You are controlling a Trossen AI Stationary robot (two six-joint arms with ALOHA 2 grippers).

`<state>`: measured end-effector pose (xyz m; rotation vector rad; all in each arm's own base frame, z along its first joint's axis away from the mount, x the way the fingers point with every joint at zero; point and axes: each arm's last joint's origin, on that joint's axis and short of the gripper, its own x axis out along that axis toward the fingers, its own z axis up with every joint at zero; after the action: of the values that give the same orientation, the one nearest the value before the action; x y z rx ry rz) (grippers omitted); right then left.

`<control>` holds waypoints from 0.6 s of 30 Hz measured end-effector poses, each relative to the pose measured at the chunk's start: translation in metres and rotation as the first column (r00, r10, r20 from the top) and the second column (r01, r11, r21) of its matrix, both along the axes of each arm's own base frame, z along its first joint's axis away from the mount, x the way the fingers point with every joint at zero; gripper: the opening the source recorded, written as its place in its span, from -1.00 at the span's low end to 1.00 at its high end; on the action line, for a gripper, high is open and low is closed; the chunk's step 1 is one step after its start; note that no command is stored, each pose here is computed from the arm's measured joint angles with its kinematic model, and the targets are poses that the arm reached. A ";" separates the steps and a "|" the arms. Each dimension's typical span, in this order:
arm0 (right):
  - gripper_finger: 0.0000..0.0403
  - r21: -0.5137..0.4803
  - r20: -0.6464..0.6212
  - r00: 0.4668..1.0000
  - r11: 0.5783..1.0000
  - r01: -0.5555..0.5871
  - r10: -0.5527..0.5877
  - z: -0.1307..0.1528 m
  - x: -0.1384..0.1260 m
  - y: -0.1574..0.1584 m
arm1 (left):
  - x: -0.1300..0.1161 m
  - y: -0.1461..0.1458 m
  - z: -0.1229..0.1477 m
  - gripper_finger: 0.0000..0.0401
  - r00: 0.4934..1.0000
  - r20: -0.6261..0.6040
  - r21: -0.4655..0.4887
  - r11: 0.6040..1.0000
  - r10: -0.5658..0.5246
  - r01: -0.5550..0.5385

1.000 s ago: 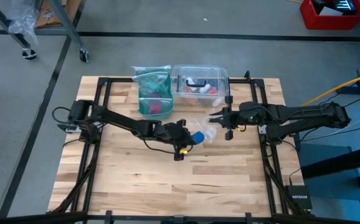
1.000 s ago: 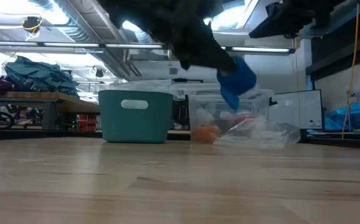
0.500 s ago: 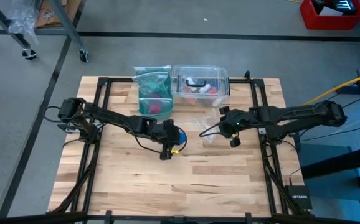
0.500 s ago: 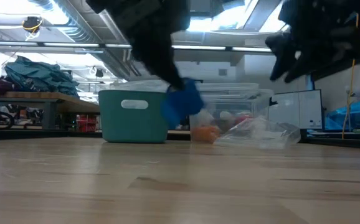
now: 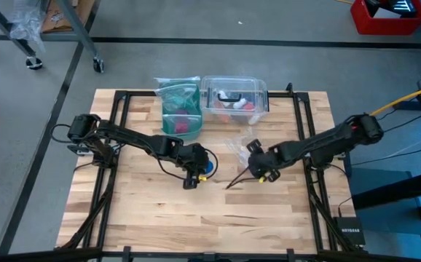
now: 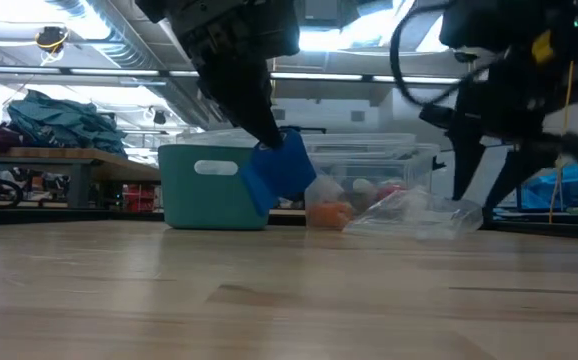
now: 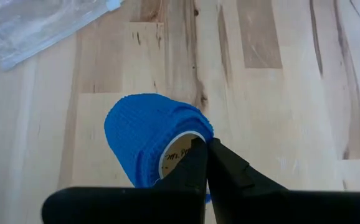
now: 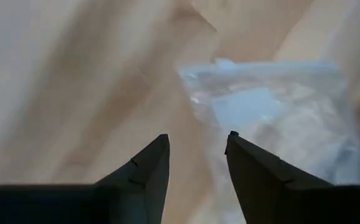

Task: Roll bandage
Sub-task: Put the blue bandage into the transparent zip bag

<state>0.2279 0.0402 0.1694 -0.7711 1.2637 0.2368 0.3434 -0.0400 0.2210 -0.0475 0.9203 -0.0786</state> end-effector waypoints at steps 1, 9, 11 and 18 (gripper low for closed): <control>-0.20 -0.053 -0.005 1.000 0.999 -0.001 0.001 -0.004 0.002 0.001 | 0.000 0.000 0.000 -1.00 1.000 -0.001 0.000 1.000 0.000 0.000; -0.20 -0.246 -0.045 0.999 0.969 -0.040 0.030 -0.028 0.012 0.008 | 0.001 0.000 0.001 -1.00 1.000 0.016 -0.002 1.000 0.000 0.000; -0.20 -0.222 -0.077 0.996 0.974 -0.053 0.037 -0.033 0.013 0.009 | 0.002 0.000 0.002 -1.00 1.000 0.028 -0.003 1.000 0.000 0.000; -0.20 -0.295 -0.080 0.997 0.955 -0.038 0.015 -0.046 0.018 0.008 | 0.002 0.000 0.001 -1.00 1.000 0.026 -0.003 1.000 0.000 0.000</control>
<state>0.2459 0.0482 0.1238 -1.0454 1.3802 0.0990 0.3455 -0.0402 0.2225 -0.0491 0.8939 -0.0805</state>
